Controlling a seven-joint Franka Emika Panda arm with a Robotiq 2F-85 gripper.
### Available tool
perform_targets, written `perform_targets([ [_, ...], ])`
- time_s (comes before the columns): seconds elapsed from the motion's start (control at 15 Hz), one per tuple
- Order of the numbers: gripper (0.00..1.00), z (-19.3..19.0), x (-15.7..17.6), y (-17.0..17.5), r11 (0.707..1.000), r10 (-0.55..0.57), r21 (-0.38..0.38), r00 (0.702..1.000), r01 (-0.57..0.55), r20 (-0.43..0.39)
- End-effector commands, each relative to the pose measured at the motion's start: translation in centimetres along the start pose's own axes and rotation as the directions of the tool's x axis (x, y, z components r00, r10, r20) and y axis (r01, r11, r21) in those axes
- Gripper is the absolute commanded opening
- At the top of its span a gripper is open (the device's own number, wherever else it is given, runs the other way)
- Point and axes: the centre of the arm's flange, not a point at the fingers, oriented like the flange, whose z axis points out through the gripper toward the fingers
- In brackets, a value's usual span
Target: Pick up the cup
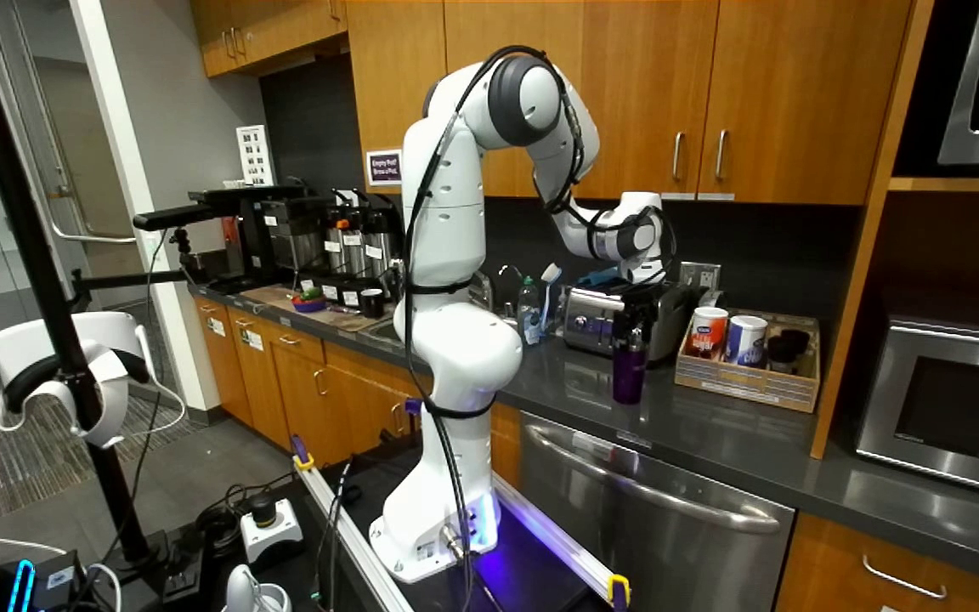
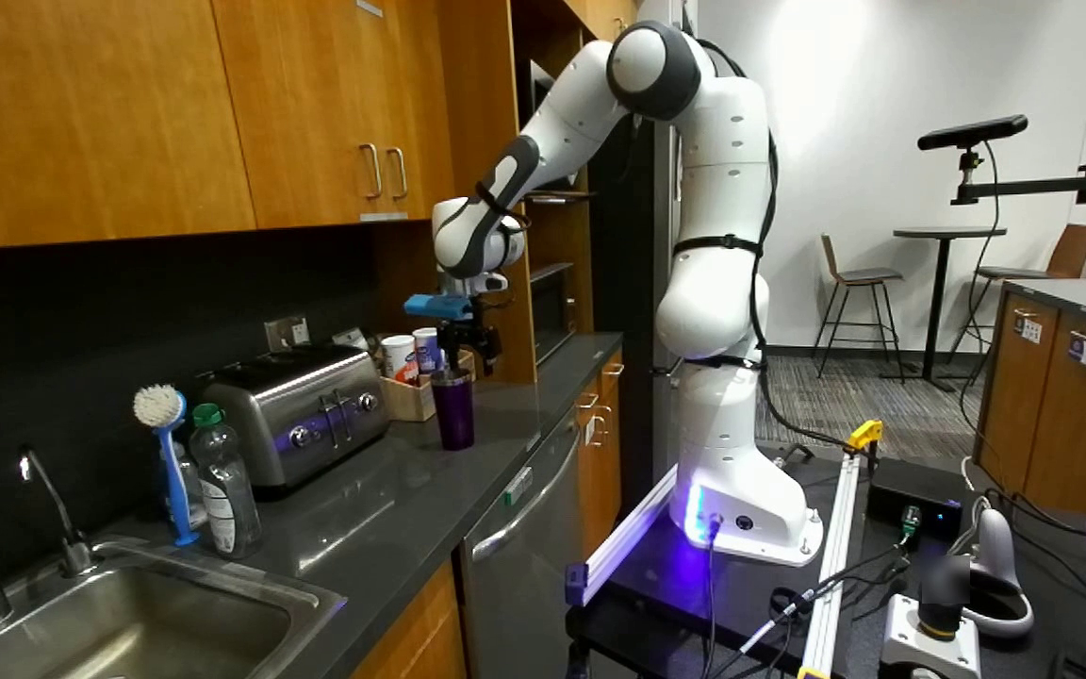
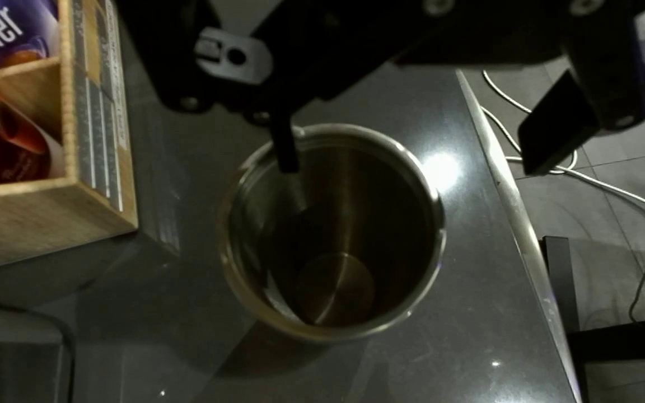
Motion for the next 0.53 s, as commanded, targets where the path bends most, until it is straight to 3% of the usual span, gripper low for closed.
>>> perform_targets([
  [0.0, 1.00, -0.56, 0.38, 0.89, 0.997, -0.077, 0.023, 0.996, 0.076, 0.055],
  [0.2, 1.00, -0.46, 1.06, 0.96, 0.995, -0.100, 0.005, 0.991, 0.100, 0.091],
  [0.47, 1.00, 0.27, 1.13, 0.29, 0.996, -0.086, 0.002, 0.993, 0.087, 0.078],
])
